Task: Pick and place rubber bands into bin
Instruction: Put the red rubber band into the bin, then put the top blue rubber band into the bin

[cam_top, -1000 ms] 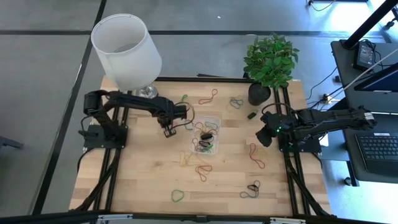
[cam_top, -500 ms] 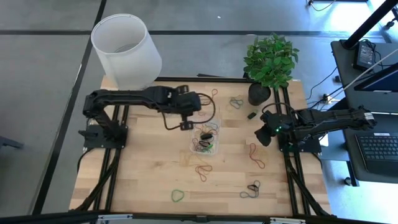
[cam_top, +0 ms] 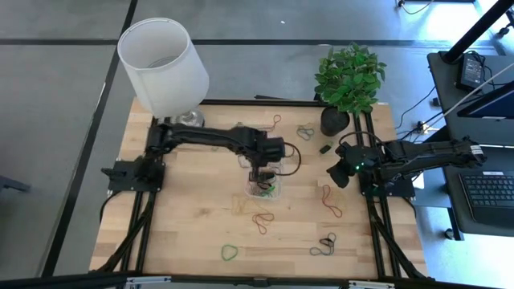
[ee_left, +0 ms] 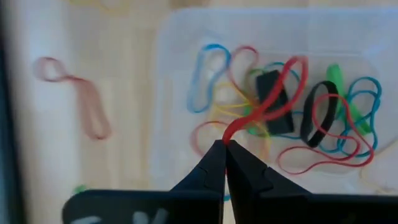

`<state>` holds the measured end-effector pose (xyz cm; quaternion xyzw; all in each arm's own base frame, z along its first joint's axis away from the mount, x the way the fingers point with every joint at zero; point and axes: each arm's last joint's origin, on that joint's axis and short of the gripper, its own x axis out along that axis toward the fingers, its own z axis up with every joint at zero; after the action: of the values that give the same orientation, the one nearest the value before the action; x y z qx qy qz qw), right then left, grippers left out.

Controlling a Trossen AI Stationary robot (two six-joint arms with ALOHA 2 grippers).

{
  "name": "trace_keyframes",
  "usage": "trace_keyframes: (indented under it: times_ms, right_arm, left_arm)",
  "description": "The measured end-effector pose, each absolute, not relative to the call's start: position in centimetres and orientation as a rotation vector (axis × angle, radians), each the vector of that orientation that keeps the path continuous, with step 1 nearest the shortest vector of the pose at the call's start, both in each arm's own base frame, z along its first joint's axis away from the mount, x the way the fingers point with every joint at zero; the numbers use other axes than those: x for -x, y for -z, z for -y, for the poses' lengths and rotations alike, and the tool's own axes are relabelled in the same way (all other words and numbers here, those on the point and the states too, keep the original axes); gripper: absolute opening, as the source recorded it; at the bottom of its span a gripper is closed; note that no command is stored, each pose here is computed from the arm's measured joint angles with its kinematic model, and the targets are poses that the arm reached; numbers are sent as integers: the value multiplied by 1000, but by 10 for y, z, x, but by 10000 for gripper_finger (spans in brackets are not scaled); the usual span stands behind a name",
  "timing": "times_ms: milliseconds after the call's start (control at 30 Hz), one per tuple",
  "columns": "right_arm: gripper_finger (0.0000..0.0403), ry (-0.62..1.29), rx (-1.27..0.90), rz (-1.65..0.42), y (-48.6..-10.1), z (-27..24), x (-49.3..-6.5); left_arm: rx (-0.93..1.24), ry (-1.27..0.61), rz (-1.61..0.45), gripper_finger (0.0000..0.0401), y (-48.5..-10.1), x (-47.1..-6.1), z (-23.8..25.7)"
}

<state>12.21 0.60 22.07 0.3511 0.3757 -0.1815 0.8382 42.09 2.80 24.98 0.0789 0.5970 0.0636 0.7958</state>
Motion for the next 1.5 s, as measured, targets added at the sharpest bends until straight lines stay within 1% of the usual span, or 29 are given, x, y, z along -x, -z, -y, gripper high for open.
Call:
trace_keyframes:
  times_ms: [100,200,367,500,700,900,1067,1200,1333,1500]
  right_arm:
    - [17,389,-755,-792,-221,-6,-122]
    - [17,391,-760,-791,-221,-6,-122]
    - [17,391,-760,-791,-221,-6,-122]
    - [17,391,-760,-791,-221,-6,-122]
    - [16,391,-760,-791,-221,-6,-122]
    - [16,392,-762,-790,-221,-6,-122]
    - [16,392,-763,-787,-221,-6,-122]
    - [16,390,-764,-783,-221,-6,-123]
    - [16,389,-761,-784,-221,-6,-123]
    - [16,388,-761,-783,-221,-6,-123]
  left_arm:
    - [-157,-75,-1327,2,-225,-431,-27]
    - [-140,-65,-1359,3,-206,-437,-27]
    - [-99,-54,-1388,12,-193,-440,-26]
    - [-87,-43,-1378,42,-194,-441,-26]
    - [-81,-47,-1367,102,-198,-442,-29]
    - [-113,-49,-1339,146,-221,-443,-31]
    - [-121,-88,-1310,162,-246,-439,-39]
    - [-110,-107,-1277,164,-266,-430,-45]
    - [-79,-140,-1211,159,-300,-412,-49]
    - [-75,-156,-1137,131,-333,-386,-50]
